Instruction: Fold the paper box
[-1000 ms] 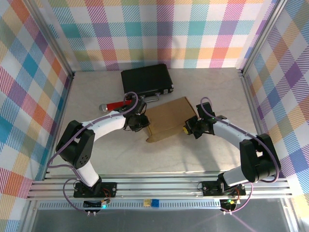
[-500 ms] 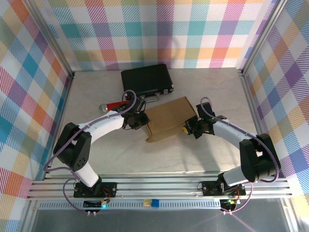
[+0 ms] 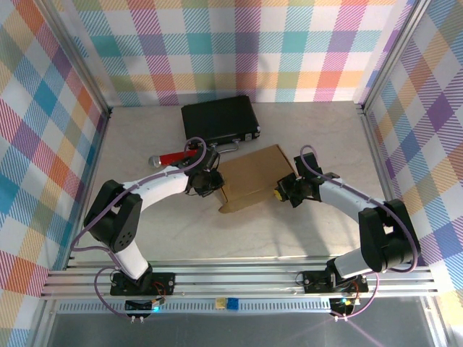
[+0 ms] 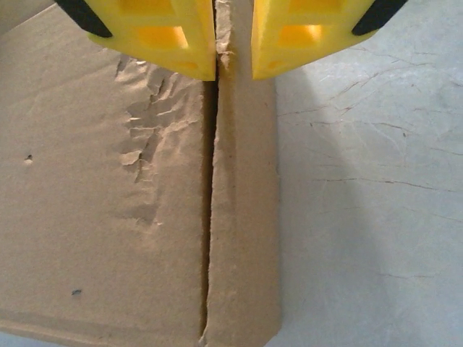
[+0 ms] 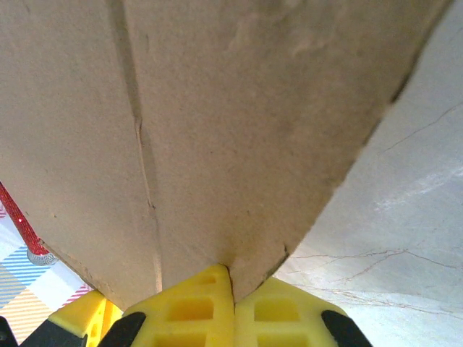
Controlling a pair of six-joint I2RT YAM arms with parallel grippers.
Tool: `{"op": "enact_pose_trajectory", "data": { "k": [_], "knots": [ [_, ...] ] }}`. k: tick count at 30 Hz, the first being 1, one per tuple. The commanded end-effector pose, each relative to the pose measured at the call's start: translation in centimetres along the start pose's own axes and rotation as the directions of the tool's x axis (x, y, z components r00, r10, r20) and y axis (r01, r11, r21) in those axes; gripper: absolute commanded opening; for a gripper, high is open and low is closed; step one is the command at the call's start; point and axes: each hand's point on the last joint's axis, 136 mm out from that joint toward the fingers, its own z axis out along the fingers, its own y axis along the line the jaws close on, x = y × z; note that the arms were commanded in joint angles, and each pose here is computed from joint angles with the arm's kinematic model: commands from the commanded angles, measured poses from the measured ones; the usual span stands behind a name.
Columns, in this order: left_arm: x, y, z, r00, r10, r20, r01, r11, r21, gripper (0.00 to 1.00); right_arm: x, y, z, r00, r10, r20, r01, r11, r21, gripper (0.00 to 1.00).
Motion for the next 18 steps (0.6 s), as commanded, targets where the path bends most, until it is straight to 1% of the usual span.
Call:
{"op": "enact_pose_trajectory", "data": {
  "k": [1,4,8,10,15,18],
  "knots": [
    [0.3,1.3,0.0,1.0,-0.017,0.006,0.017,0.999,-0.038,0.19,-0.3,-1.9,0.7,0.999,0.032,0.002,-0.032,0.996,0.08,0.0],
    [0.4,1.4,0.2,1.0,-0.016,-0.002,0.016,0.999,-0.041,0.19,-0.3,-1.8,0.7,0.999,0.034,0.0,-0.034,0.996,0.079,0.0],
    [0.8,1.4,1.2,0.999,-0.016,-0.032,0.014,0.999,-0.042,0.23,-0.3,-1.8,0.7,0.999,0.033,-0.001,-0.033,0.996,0.081,0.0],
    [0.9,1.6,1.4,0.999,-0.014,-0.034,0.012,0.999,-0.053,0.23,-0.3,-1.7,0.7,0.999,0.035,0.0,-0.035,0.996,0.078,0.0],
    [1.6,2.9,2.4,0.998,-0.006,-0.06,0.0,0.995,-0.096,0.2,-0.3,-1.7,0.8,0.999,0.036,-0.001,-0.036,0.996,0.078,0.0],
    [1.7,3.4,2.7,0.998,-0.006,-0.058,0.0,0.994,-0.106,0.16,-0.3,-1.7,0.9,0.999,0.036,-0.002,-0.035,0.996,0.078,0.0]
  ]
}}
